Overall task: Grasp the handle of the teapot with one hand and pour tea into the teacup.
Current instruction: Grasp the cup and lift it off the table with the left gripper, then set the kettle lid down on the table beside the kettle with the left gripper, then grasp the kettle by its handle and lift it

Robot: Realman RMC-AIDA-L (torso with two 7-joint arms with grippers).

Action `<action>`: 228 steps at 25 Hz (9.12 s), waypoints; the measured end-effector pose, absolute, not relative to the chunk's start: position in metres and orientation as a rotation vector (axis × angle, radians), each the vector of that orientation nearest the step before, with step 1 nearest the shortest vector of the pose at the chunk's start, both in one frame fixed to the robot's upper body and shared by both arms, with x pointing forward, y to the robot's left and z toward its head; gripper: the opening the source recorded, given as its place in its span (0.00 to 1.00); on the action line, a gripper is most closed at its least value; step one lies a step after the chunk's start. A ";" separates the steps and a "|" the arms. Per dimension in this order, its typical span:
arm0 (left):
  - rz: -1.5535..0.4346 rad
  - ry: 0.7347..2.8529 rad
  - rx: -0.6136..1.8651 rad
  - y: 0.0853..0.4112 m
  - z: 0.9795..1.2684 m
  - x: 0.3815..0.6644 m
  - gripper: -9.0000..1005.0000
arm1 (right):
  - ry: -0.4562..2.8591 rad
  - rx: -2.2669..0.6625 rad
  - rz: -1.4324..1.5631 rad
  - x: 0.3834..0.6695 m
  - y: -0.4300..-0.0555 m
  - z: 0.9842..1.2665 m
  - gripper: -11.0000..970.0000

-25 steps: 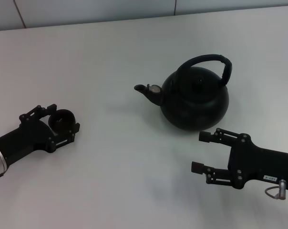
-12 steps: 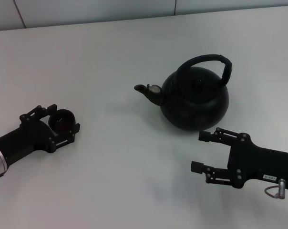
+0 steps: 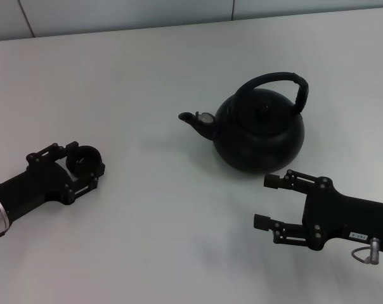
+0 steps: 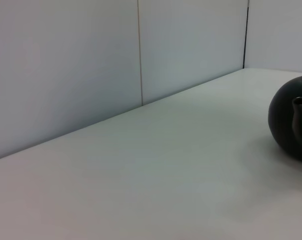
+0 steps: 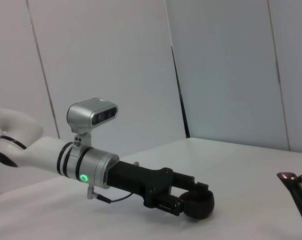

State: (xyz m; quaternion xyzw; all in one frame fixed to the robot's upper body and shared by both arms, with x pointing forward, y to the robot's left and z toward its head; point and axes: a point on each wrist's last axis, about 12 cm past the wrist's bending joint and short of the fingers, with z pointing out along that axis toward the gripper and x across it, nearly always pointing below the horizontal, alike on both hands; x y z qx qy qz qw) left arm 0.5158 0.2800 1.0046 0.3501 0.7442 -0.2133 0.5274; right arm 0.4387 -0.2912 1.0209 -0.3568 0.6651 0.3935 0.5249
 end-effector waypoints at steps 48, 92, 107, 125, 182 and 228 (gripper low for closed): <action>-0.635 1.682 1.031 0.204 1.008 0.534 0.71 | 1.591 -0.846 0.957 0.436 -0.288 1.019 0.82; -0.697 1.563 0.965 0.227 1.017 0.514 0.81 | 1.590 -0.838 0.963 0.437 -0.287 1.019 0.82; -0.633 1.539 0.914 0.318 1.023 0.451 0.81 | 1.601 -0.832 0.956 0.434 -0.289 1.018 0.82; -0.675 1.566 1.024 0.327 1.022 0.444 0.81 | 1.620 -0.820 0.949 0.434 -0.288 1.014 0.82; -0.688 1.575 0.990 0.323 1.022 0.446 0.81 | 1.510 -0.247 0.246 0.453 -0.266 0.997 0.82; -0.662 1.560 0.977 0.322 1.024 0.450 0.81 | 1.509 -0.294 0.218 0.478 -0.266 1.002 0.48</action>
